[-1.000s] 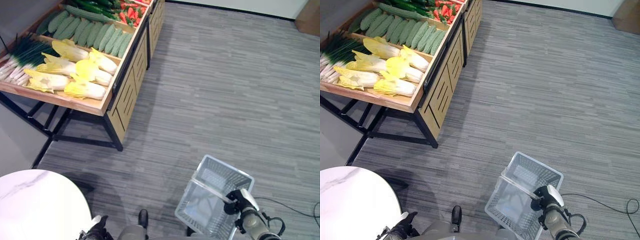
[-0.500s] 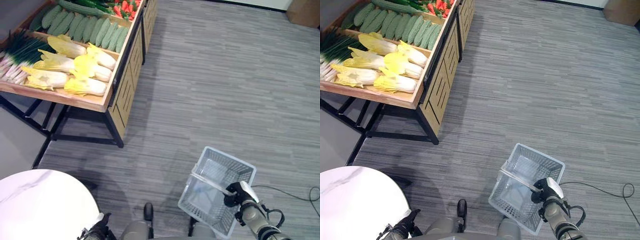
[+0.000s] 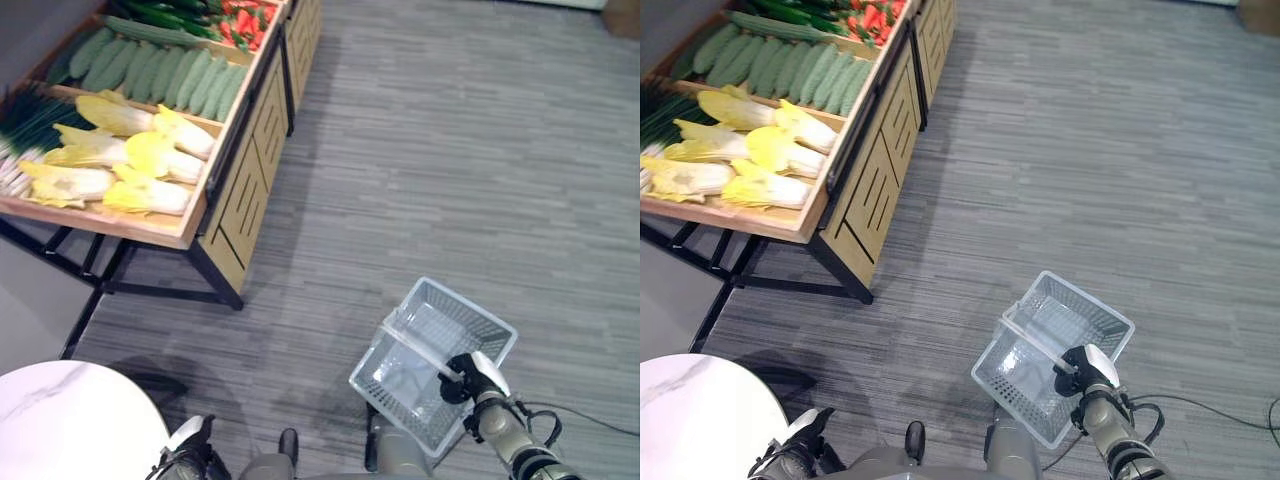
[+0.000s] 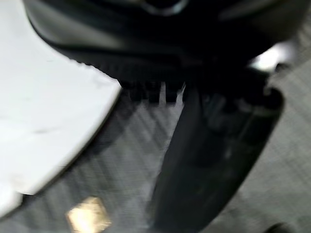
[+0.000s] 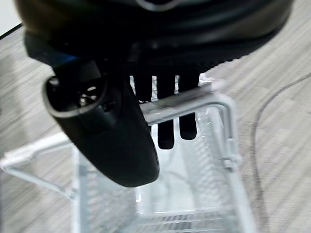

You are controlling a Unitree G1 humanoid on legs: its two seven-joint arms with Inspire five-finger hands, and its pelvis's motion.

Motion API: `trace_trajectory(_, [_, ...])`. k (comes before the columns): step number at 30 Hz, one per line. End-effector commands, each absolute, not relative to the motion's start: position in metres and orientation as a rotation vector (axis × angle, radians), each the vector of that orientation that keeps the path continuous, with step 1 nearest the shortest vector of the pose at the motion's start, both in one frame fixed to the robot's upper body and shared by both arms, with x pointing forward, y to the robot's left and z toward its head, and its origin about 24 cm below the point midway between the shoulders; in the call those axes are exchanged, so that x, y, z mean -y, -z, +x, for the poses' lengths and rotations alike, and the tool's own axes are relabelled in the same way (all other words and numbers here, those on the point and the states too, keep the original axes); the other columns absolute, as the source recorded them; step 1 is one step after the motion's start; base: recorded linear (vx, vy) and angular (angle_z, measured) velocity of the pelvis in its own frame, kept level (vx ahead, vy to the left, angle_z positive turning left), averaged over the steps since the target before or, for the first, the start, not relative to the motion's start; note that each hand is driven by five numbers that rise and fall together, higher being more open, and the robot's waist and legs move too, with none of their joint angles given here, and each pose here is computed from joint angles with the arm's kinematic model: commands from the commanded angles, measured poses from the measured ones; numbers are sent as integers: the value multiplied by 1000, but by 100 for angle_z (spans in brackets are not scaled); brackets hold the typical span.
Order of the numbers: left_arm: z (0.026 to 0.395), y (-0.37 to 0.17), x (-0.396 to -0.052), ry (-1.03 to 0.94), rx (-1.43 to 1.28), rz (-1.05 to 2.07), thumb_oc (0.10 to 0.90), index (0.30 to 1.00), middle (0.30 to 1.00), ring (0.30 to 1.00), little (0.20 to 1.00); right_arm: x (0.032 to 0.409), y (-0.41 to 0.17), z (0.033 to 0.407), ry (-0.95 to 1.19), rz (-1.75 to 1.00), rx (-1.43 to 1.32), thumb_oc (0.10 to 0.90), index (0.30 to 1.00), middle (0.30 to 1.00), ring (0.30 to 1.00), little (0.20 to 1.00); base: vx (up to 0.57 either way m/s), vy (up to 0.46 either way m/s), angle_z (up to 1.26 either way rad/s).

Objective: Get the vegetables into the basket

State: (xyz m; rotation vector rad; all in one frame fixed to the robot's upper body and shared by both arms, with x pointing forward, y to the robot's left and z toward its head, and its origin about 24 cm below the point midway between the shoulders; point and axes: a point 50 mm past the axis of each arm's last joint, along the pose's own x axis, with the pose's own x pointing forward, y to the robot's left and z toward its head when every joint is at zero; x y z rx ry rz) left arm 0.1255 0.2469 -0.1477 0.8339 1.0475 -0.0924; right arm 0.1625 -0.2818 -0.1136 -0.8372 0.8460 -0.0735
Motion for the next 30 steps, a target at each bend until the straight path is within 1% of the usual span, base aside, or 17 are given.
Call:
trace_trajectory(1, [148,134,-261,-46,-960,803,900,1000,1000,1000,1000,313,88,176,179,-898,-739,400,300,300,300,300,193,-284,35])
trace_trajectory(4, [147,137,-253,-24,-955,787,900,1000,1000,1000,1000,318,79,182,188,-923,-702,400,300,300,300,300,137,-217,-5])
trace_trajectory(9, [140,141,-249,-28,-985,749,900,1000,1000,1000,1000,322,72,184,189,-949,-667,400,300,300,300,300,74,-149,-2])
trace_trajectory(10, [131,144,-250,-34,-1021,737,900,1000,1000,1000,1000,324,70,184,188,-959,-660,400,300,300,300,300,52,-69,23])
trace_trajectory(14, [121,148,-249,-18,-1059,743,900,1000,1000,1000,1000,327,63,189,194,-974,-625,400,300,300,300,300,65,-65,25])
trace_trajectory(16, [109,153,-246,32,-1099,770,900,1000,1000,1000,1000,327,58,196,198,-984,-600,400,300,300,300,300,107,9,39])
trace_trajectory(22, [89,158,-246,75,-1161,776,900,1000,1000,1000,1000,318,57,206,170,-986,-562,400,300,300,300,300,194,72,-15])
trace_trajectory(23, [75,162,-245,104,-1203,774,900,1000,1000,1000,1000,314,61,204,153,-980,-576,400,300,300,300,300,313,196,-79])
trace_trajectory(24, [71,163,-243,130,-1213,787,900,1000,1000,1000,1000,313,62,204,150,-978,-580,400,300,300,300,300,222,164,-69])
trace_trajectory(28, [68,164,-240,189,-1221,810,900,1000,1000,1000,1000,309,67,202,141,-959,-602,400,300,300,300,300,180,215,-33])
trace_trajectory(30, [72,162,-244,179,-1204,823,900,1000,1000,1000,1000,304,71,201,142,-931,-617,400,300,300,300,300,178,269,-27])
